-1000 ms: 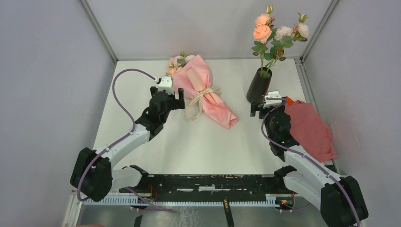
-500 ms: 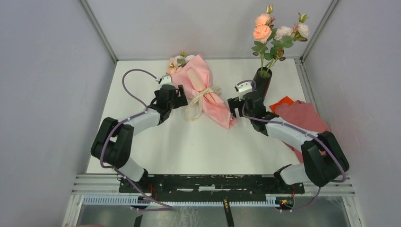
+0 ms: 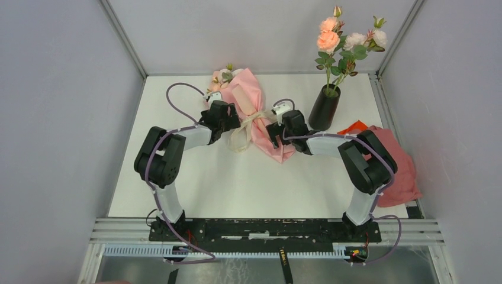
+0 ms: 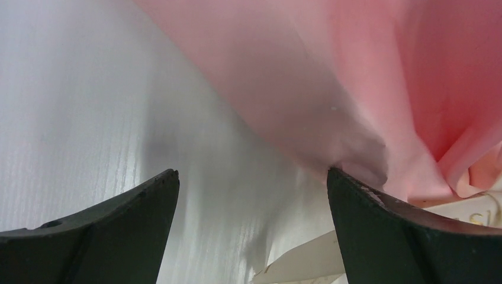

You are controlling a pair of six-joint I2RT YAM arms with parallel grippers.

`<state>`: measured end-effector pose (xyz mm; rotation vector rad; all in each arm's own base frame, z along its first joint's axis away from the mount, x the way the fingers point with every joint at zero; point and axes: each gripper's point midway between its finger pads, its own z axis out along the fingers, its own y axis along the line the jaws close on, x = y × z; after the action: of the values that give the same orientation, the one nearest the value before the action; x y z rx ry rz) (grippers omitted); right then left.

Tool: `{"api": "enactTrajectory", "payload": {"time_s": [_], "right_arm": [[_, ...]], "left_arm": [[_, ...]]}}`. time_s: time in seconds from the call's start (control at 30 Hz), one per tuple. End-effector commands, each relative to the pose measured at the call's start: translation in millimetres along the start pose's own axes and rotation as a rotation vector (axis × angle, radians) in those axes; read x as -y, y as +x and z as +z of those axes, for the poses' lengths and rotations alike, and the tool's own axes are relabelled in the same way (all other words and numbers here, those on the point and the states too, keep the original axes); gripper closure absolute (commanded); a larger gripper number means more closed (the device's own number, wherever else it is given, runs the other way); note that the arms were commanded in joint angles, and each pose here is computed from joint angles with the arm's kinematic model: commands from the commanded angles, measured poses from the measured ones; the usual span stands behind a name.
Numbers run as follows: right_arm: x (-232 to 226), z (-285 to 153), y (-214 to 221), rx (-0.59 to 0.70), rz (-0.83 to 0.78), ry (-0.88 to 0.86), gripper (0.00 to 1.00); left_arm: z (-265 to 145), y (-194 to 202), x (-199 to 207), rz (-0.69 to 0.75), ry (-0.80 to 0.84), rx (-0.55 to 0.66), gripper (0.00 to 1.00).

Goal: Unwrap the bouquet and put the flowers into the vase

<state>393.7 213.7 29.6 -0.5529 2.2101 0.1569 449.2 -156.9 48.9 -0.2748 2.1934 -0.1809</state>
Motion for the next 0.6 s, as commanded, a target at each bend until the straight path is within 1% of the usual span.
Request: {"api": "enactTrajectory", "payload": {"time_s": [0.0,0.17,0.27,0.33,0.37,0.43,0.47,0.53,0.57], "right_arm": [[-42.9,-0.2,-13.2,0.03,-0.068,-0.06,0.02],[-99.2,-9.2,-8.6,0.032,-0.161,-0.137,0.02],[-117.3,-15.7,-7.7,0.034,-0.242,-0.097,0.02],[-110.0,-27.2,-14.2,0.06,-0.311,0.025,0.02],[-97.6,-37.4,-21.7,0.087,-0.33,0.126,0.02],[-73.0,-65.3,-39.6,0.165,-0.332,0.322,0.02],[-60.2,-80.0,-49.2,0.199,-0.31,0.406,0.02],[-35.9,-100.4,-57.3,0.237,-0.197,0.545,0.02],[-27.3,-106.4,-61.4,0.253,-0.141,0.58,0.02]], "left_arm": [[6.2,-12.2,9.3,-0.06,0.013,0.036,0.0],[1.3,-17.3,11.7,-0.084,0.035,0.066,0.0],[-5.4,-23.5,5.1,-0.114,0.001,0.089,0.0],[-15.7,-29.5,3.4,-0.122,0.008,0.117,0.0],[-23.0,-32.8,-0.3,-0.123,-0.001,0.135,0.01],[-46.3,-52.2,-5.5,-0.118,-0.015,0.209,0.01],[-58.5,-61.4,-9.6,-0.109,-0.032,0.249,0.01],[-84.2,-81.5,-22.0,-0.09,-0.09,0.338,0.0],[-96.2,-89.7,-27.2,-0.094,-0.11,0.37,0.0]]}}
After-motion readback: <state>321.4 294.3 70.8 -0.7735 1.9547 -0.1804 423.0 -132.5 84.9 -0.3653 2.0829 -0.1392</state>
